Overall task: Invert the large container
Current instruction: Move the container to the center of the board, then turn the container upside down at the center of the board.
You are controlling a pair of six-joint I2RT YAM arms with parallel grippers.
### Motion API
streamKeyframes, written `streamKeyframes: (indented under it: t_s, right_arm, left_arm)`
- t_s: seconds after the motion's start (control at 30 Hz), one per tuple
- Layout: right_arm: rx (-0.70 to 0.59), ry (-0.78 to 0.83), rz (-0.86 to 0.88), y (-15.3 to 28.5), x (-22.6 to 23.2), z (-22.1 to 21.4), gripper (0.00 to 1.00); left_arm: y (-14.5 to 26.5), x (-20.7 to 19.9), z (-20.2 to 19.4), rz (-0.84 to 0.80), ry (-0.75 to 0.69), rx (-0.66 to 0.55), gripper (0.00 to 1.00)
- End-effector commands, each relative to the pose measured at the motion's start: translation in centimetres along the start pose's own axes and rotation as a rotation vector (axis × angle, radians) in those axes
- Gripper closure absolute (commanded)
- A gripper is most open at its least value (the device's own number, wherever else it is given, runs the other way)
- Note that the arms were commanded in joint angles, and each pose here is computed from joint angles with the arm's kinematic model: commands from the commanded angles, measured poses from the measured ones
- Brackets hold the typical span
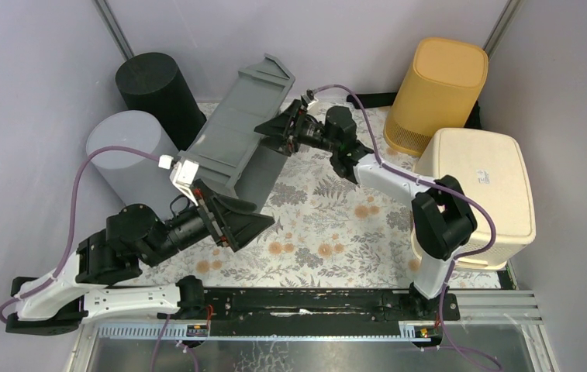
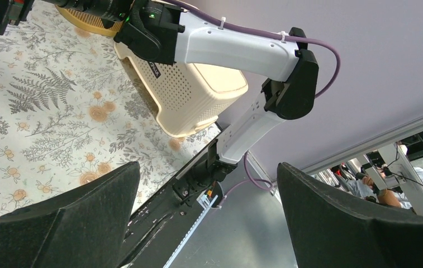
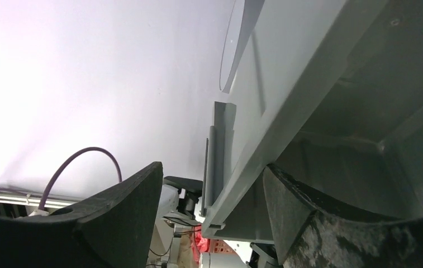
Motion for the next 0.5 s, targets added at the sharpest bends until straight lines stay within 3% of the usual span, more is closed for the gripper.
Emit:
streamKeyframes:
  t_s: [0.0, 0.37, 0.47]
  right_arm:
    - [-0.026, 0.018, 0.025, -1.8, 1.8, -0.3, 0.27]
    - [-0.047, -0.032, -0.079, -5.6, -0.7, -0.8, 0.28]
    - [-0.059, -0.037, -0.074, -6.1, -0.7, -0.9, 0.44]
  left_arm:
    - [0.5, -0.2, 0.9, -0.015, 0.004, -0.041, 0.00]
    - [2.0, 0.1, 1.3, -0.031, 0.019, -0.070, 0.00]
    - [2.2, 0.3, 1.3, -0.028, 0.020, -0.071, 0.00]
Point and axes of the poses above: each gripper's point midway between its finger pads, its own y axis back along the fingers, its own x axis along the line the jaws close on, z = x × y, the point moved 3 cm from there along y, back along the fingers, and after that the axes turned 7 degrees about -y, right-handed, at the moved point
